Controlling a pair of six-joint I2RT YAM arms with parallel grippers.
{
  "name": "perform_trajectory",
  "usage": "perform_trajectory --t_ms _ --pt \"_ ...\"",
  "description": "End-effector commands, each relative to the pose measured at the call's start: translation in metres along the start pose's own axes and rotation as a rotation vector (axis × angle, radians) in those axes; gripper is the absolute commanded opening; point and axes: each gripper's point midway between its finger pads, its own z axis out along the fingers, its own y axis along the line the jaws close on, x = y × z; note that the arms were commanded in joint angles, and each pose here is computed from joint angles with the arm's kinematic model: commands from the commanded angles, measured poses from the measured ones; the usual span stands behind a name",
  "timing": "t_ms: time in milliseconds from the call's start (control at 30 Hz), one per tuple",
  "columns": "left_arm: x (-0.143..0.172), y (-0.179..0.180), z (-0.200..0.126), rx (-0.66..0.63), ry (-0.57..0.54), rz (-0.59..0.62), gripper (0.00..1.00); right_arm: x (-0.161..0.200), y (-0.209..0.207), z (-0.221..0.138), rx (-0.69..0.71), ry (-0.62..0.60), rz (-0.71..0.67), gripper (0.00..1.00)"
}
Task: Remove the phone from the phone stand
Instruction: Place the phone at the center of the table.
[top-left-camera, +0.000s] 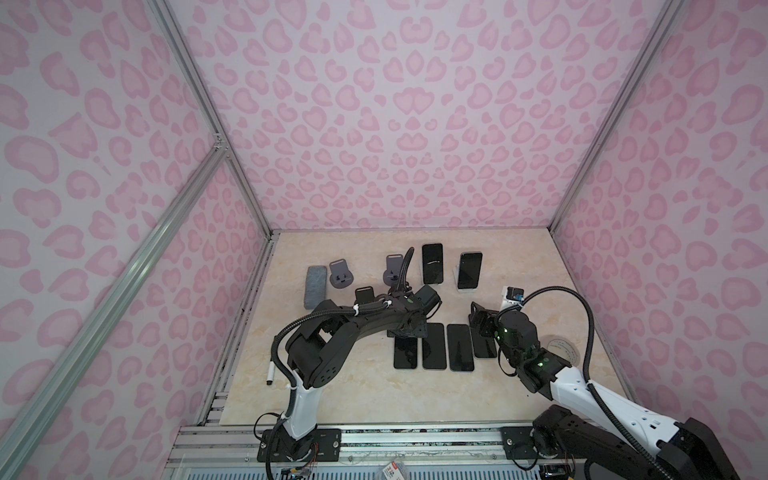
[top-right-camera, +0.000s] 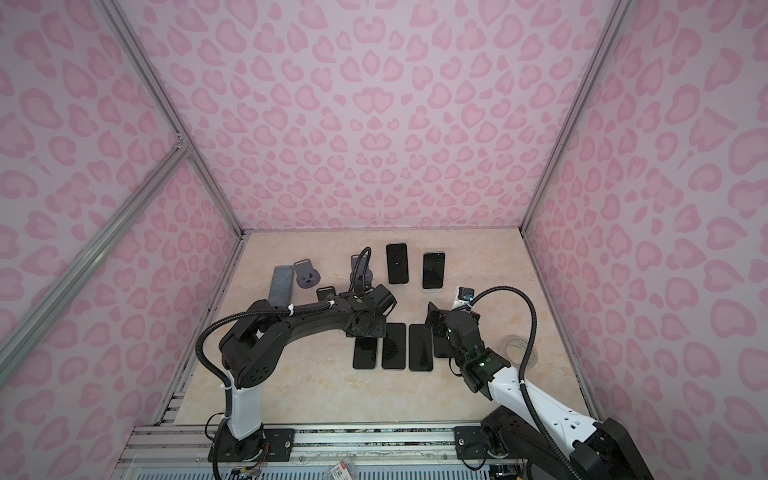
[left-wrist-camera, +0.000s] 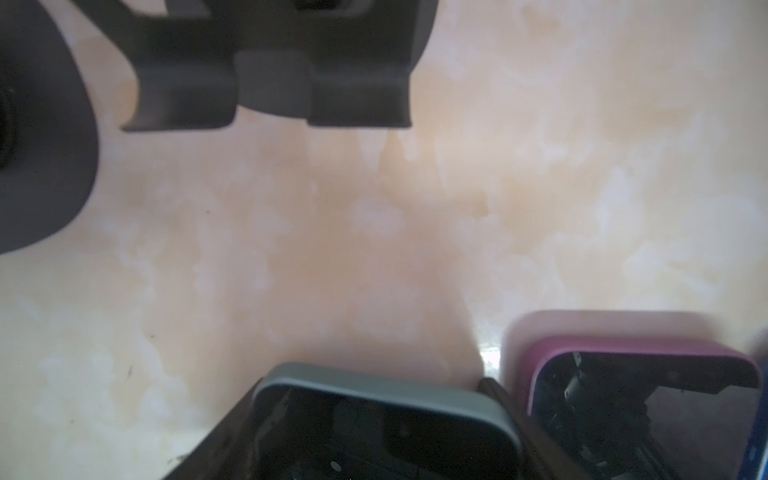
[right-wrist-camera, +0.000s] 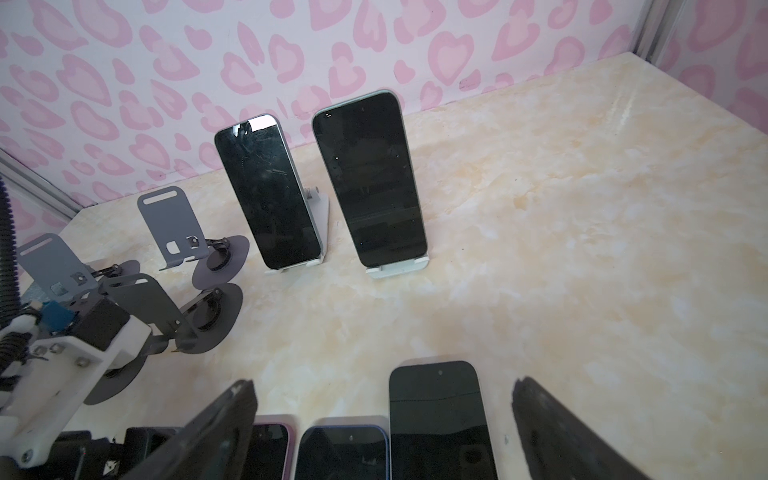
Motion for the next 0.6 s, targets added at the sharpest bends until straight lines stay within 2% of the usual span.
perform_trajectory --t_ms 0,567 --pt "0.0056 0.0049 0.0029 -0.015 0.017 -0.017 0.68 -0.0037 -0.0003 -0.0006 0.004 -0.013 0.006 0.98" --pt "0.0075 0.0028 -0.0034 -0.028 0.000 0.003 0.78 -0.0033 -0.0010 -0.0003 0.008 -0.013 0.003 0.98"
